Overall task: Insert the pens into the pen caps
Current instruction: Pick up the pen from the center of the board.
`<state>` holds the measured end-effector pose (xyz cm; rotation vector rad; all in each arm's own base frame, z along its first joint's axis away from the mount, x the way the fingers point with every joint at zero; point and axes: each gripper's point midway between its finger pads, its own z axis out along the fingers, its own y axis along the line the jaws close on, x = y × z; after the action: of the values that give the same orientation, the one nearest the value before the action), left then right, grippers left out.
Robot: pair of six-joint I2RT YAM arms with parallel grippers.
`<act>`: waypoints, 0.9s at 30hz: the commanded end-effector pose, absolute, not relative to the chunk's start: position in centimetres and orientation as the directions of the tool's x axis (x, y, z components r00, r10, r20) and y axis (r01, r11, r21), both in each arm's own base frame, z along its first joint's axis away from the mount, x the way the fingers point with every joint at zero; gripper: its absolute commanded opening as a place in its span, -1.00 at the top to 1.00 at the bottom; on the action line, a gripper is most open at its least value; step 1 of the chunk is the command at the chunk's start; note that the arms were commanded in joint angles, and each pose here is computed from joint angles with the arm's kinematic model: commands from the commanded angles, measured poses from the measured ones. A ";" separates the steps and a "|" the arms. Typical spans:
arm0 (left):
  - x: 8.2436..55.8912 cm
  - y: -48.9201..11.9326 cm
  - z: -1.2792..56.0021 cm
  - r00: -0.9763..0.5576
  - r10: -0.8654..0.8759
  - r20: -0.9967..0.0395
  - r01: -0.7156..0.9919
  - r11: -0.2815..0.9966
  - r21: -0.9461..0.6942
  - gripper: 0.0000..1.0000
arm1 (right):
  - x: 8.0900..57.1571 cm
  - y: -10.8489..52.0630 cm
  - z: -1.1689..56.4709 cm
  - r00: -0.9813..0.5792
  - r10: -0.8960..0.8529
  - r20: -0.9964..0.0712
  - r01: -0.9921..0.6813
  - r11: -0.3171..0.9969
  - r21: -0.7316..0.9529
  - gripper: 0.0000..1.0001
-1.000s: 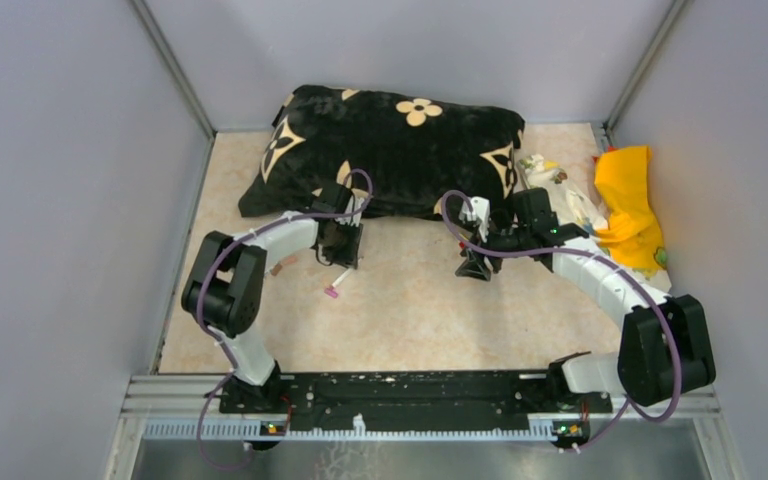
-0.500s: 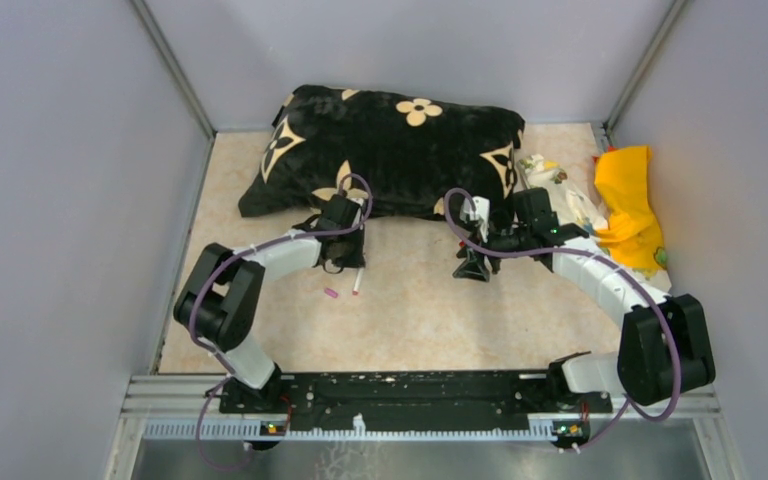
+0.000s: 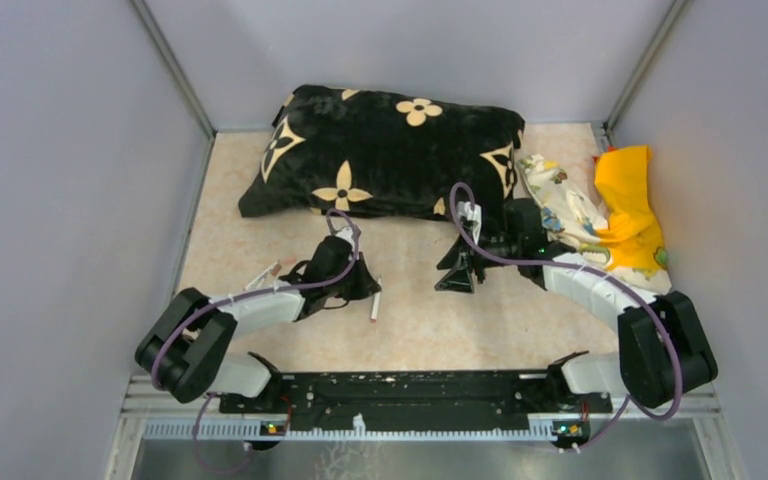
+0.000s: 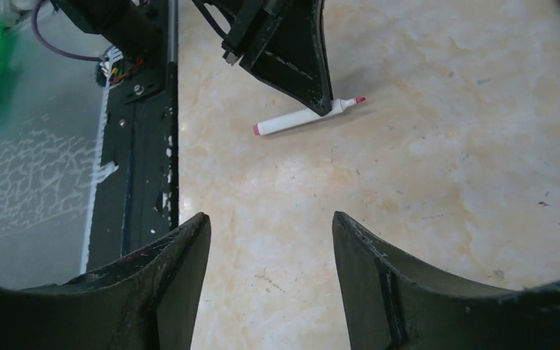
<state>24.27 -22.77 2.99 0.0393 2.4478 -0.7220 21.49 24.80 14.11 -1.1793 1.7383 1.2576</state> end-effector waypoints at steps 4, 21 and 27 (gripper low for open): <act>25.0 -27.1 9.4 -0.719 -0.352 -0.599 0.253 0.670 -0.698 1.00 | 21.7 26.6 15.9 -0.431 -0.113 -0.895 -0.899 0.139 0.415 -0.37; 24.7 -30.5 16.2 -0.581 -0.581 -0.570 0.329 0.473 -0.817 1.00 | 22.5 30.1 13.0 -0.652 -0.088 -0.753 -0.744 0.267 0.612 -0.35; 24.5 -32.4 17.0 -0.570 -0.591 -0.571 0.356 0.448 -0.820 1.00 | 22.7 30.4 13.0 -0.704 -0.056 -0.708 -0.689 0.294 0.662 -0.22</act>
<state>23.82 -31.32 14.90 -0.1681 1.8589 -1.2453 21.45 29.23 11.15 -0.7207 2.0327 1.4217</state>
